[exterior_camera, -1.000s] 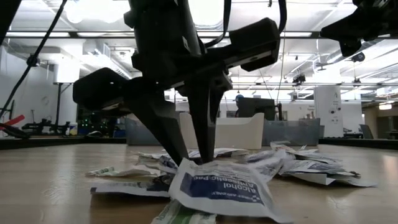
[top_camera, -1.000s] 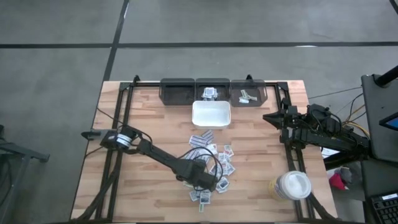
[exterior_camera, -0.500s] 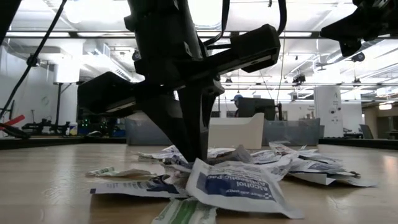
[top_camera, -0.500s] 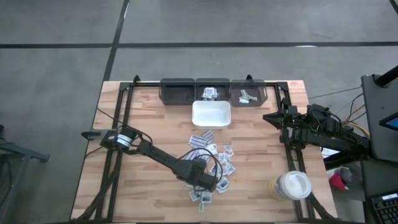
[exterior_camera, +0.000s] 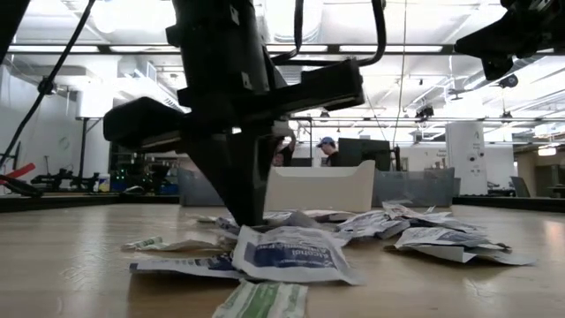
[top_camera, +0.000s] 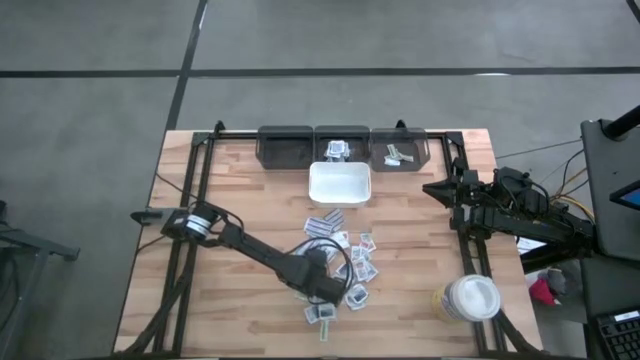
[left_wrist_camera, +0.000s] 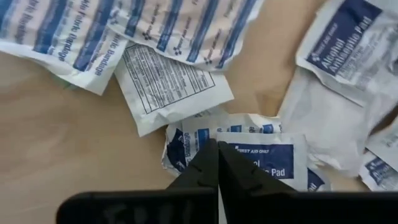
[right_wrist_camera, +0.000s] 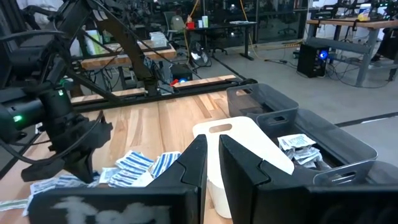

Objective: Pick & Place First Aid Supplies
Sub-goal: Put the blue alcohol pad into the middle gray bin

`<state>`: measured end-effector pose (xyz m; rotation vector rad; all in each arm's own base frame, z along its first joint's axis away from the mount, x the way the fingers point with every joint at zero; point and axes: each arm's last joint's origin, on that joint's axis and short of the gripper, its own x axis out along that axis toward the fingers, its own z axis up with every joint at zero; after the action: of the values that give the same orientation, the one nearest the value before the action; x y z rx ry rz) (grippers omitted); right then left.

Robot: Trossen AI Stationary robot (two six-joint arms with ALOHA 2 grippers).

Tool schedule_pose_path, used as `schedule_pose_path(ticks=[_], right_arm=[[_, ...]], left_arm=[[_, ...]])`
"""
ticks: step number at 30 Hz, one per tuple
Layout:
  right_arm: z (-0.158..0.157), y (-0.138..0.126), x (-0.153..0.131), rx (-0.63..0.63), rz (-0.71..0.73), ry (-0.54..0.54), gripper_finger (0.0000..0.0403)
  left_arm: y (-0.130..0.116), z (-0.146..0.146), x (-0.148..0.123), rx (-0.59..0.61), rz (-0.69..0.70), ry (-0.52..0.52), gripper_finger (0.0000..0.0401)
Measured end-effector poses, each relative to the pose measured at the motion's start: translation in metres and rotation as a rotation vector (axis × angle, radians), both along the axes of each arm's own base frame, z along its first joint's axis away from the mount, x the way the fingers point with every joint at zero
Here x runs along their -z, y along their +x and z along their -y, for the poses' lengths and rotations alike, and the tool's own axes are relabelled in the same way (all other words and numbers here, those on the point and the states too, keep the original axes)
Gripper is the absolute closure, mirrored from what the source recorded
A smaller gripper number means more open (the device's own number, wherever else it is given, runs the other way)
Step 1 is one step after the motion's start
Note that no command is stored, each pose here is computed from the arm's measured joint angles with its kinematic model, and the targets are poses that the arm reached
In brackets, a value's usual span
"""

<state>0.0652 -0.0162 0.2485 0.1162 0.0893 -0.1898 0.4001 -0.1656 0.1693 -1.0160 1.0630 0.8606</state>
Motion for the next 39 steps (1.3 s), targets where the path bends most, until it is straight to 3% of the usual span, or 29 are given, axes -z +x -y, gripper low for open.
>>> schedule_pose_path(ticks=[10,16,30,39], right_arm=[[0.0,0.0,0.0,0.0,0.001,0.0,0.0364],[0.0,0.0,0.0,0.0,0.0,0.0,0.0364],[0.0,0.0,0.0,0.0,0.001,0.0,0.0364],[0.0,0.0,0.0,-0.001,0.001,0.0,0.0364]], left_arm=[[-0.005,-0.004,-0.018,0.022,0.03,0.041,0.0399],[-0.001,0.0,-0.021,0.04,0.062,-0.038,0.0398],[0.01,0.006,-0.025,0.115,0.181,-0.061,0.0398],[0.011,0.005,-0.023,0.07,0.2,-0.032,0.0398]])
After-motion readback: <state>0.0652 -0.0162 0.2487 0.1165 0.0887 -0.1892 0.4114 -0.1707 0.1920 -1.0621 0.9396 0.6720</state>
